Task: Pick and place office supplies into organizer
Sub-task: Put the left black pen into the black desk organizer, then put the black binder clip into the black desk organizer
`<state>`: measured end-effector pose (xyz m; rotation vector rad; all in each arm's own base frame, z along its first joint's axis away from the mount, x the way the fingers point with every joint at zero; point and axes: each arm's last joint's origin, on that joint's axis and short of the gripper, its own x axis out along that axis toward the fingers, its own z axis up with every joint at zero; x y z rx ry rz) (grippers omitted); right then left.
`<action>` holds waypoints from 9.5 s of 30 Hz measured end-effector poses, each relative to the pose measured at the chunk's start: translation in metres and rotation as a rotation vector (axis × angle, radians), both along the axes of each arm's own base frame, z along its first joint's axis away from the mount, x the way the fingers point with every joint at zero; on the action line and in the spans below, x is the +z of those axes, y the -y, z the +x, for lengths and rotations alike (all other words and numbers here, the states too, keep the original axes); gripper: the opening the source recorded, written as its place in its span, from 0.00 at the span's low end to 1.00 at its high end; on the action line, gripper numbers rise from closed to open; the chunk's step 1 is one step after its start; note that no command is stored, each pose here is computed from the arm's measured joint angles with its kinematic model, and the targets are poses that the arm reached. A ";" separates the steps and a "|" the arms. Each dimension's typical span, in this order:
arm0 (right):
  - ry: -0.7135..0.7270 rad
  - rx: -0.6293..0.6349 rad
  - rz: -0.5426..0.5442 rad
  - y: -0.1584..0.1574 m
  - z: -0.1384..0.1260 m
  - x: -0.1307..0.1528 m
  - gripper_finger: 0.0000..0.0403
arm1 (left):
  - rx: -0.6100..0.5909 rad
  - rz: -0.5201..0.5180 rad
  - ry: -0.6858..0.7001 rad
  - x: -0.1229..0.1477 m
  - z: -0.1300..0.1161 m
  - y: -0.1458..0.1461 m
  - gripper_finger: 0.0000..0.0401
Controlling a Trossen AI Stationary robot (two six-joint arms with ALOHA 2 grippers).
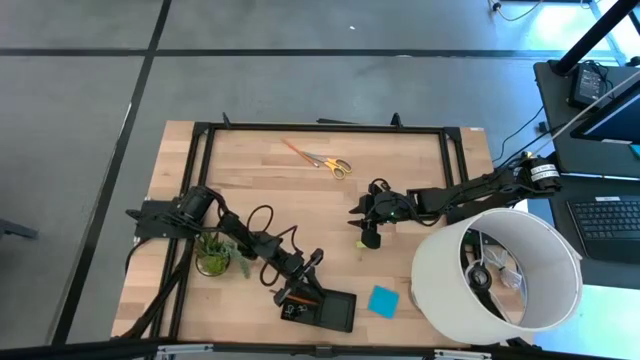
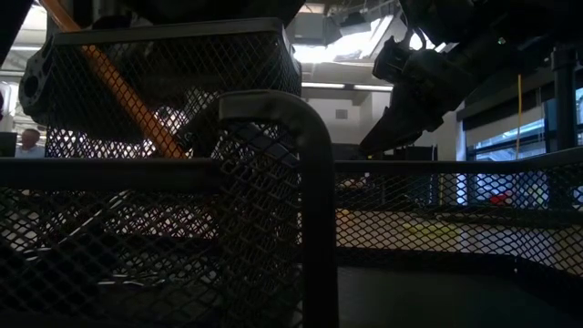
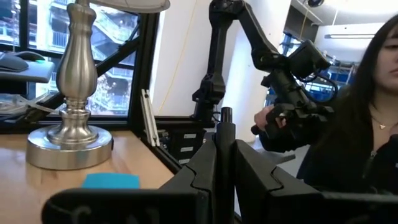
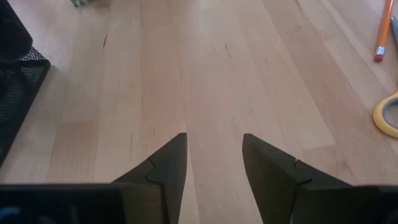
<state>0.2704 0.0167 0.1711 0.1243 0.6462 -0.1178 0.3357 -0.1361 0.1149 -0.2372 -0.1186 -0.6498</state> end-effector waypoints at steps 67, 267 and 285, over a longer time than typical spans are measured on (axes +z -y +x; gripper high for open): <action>-0.011 0.000 -0.001 0.000 -0.001 -0.001 0.39 | -0.034 -0.090 -0.070 0.004 -0.001 0.000 0.21; -0.338 -0.174 -0.166 0.072 -0.013 -0.039 0.39 | 0.696 0.614 -0.763 0.030 -0.016 -0.171 0.30; -0.278 -0.042 -0.178 0.076 -0.009 -0.035 0.39 | 0.697 0.614 -0.763 0.030 -0.016 -0.171 0.30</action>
